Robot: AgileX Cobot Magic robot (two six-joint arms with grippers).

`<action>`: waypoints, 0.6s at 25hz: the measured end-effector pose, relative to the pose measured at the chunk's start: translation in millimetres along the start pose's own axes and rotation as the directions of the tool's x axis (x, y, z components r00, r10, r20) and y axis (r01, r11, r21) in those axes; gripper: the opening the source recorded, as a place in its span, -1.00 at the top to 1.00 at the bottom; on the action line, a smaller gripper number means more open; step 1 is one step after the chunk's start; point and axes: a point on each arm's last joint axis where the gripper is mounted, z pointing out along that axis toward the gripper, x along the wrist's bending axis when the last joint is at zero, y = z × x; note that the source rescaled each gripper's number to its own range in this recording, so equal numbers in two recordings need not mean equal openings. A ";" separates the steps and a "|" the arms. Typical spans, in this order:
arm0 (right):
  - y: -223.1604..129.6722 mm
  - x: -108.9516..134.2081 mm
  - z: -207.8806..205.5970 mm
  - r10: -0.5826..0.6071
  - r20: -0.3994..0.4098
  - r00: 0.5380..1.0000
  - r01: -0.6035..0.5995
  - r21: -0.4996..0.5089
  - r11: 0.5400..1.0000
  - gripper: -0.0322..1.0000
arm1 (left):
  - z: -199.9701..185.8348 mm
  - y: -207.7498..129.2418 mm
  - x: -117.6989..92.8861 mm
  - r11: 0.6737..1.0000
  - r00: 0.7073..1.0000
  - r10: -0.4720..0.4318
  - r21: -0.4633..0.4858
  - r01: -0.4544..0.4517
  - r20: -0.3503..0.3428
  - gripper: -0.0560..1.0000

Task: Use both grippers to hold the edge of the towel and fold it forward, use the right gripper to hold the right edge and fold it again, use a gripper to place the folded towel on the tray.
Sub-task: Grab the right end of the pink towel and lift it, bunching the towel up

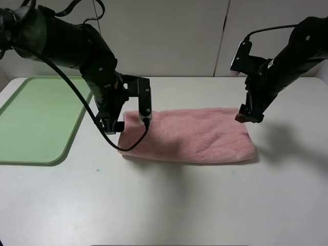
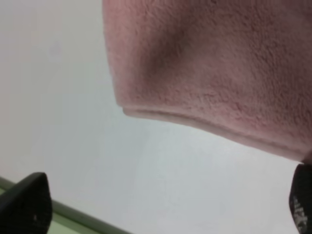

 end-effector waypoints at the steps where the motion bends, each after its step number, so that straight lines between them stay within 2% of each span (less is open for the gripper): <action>1: 0.0 0.0 -0.1 0.001 0.000 1.000 -0.001 0.000 1.000 -1.00 | 0.0 0.2 0.1 1.000 1.000 0.000 -0.002 0.000 -0.001 -0.98; 15: 0.2 -0.3 -0.1 0.031 0.003 1.000 -0.031 -0.002 1.000 -1.00 | 0.0 0.7 0.4 1.000 1.000 0.001 -0.008 -0.001 -0.005 -1.00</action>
